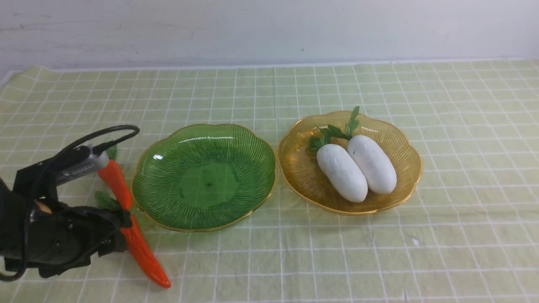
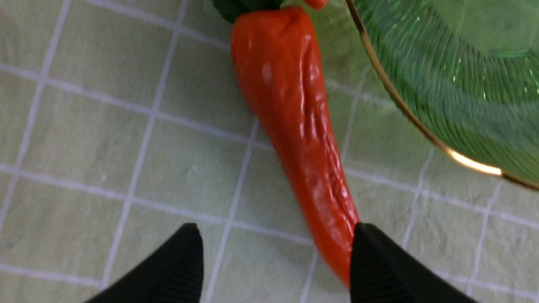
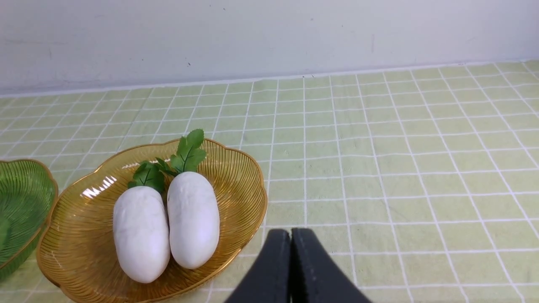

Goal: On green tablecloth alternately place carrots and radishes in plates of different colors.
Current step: 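Pick up the carrot and put it on the nearest plate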

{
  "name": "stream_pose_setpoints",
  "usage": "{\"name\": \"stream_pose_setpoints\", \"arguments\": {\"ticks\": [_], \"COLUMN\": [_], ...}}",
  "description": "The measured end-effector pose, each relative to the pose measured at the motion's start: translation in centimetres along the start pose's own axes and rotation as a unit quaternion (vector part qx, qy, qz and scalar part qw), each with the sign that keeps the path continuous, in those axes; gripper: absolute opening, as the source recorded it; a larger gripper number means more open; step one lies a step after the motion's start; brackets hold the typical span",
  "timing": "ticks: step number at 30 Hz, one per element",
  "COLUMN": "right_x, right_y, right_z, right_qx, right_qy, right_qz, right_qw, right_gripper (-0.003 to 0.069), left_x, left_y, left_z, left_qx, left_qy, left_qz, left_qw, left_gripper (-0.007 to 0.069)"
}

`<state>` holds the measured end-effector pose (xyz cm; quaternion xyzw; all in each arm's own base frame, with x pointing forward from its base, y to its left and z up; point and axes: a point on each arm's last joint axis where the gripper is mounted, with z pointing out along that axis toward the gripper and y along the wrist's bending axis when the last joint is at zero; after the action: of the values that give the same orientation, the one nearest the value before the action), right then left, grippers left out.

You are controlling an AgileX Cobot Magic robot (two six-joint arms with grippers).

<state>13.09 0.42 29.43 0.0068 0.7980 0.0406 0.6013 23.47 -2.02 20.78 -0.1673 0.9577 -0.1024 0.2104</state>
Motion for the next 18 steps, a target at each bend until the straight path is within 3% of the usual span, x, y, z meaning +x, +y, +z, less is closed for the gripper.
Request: {"name": "stream_pose_setpoints", "arguments": {"ticks": [13, 16, 17, 18], "right_x": [0.0, 0.0, 0.0, 0.0], "right_y": [0.0, 0.0, 0.0, 0.0], "right_z": [0.0, 0.0, 0.0, 0.0], "right_qx": [0.000, 0.000, 0.000, 0.000], "right_qy": [0.000, 0.000, 0.000, 0.000], "right_qz": [0.000, 0.000, 0.000, 0.000], "right_qw": [1.000, 1.000, 1.000, 1.000], "right_gripper": [-0.0012, -0.0012, -0.0012, -0.0012], "left_x": [-1.4, -1.5, -1.5, -1.5], "left_y": [0.1, 0.1, 0.1, 0.2], "left_z": [5.7, 5.9, 5.9, 5.8], "left_qx": [-0.012, -0.012, -0.016, -0.017], "left_qy": [0.013, 0.014, 0.020, 0.021], "left_qz": [-0.040, -0.037, -0.025, -0.022], "left_qw": [0.999, 0.999, 0.999, 0.999], "left_gripper": [0.0421, 0.0371, 0.0301, 0.0293]}}
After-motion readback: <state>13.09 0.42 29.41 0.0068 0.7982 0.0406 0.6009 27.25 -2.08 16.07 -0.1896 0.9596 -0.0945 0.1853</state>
